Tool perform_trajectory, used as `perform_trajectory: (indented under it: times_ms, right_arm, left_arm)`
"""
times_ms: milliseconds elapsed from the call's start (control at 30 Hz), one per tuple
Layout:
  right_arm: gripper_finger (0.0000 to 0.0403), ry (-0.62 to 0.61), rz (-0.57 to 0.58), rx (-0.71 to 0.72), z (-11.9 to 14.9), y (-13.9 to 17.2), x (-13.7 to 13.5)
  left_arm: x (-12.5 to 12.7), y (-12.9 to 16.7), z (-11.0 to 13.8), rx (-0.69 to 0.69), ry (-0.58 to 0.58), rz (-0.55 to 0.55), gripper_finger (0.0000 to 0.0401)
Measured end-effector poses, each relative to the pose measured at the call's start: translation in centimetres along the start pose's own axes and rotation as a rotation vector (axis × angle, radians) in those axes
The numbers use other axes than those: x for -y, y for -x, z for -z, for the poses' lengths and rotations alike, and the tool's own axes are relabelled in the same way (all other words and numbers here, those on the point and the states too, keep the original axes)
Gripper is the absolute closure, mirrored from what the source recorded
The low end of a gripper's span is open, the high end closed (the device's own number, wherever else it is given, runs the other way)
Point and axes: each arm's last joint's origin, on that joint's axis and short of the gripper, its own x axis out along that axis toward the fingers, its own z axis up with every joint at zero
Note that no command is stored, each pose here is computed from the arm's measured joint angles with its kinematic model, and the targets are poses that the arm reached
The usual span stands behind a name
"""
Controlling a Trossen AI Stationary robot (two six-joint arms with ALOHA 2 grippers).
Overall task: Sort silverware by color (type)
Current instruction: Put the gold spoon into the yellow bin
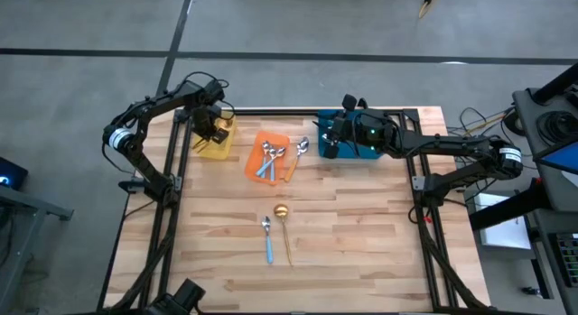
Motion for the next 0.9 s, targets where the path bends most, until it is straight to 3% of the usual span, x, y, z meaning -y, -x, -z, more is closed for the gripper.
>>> perform_trajectory:
  times_ms: [900]
  right_arm:
    - [0.033, 0.005, -0.002, -0.005, 0.04, 0.0, -0.02]
  left_arm:
    - [0.01, -0.45, -0.29, -0.011, 0.015, -0.001, 0.0389]
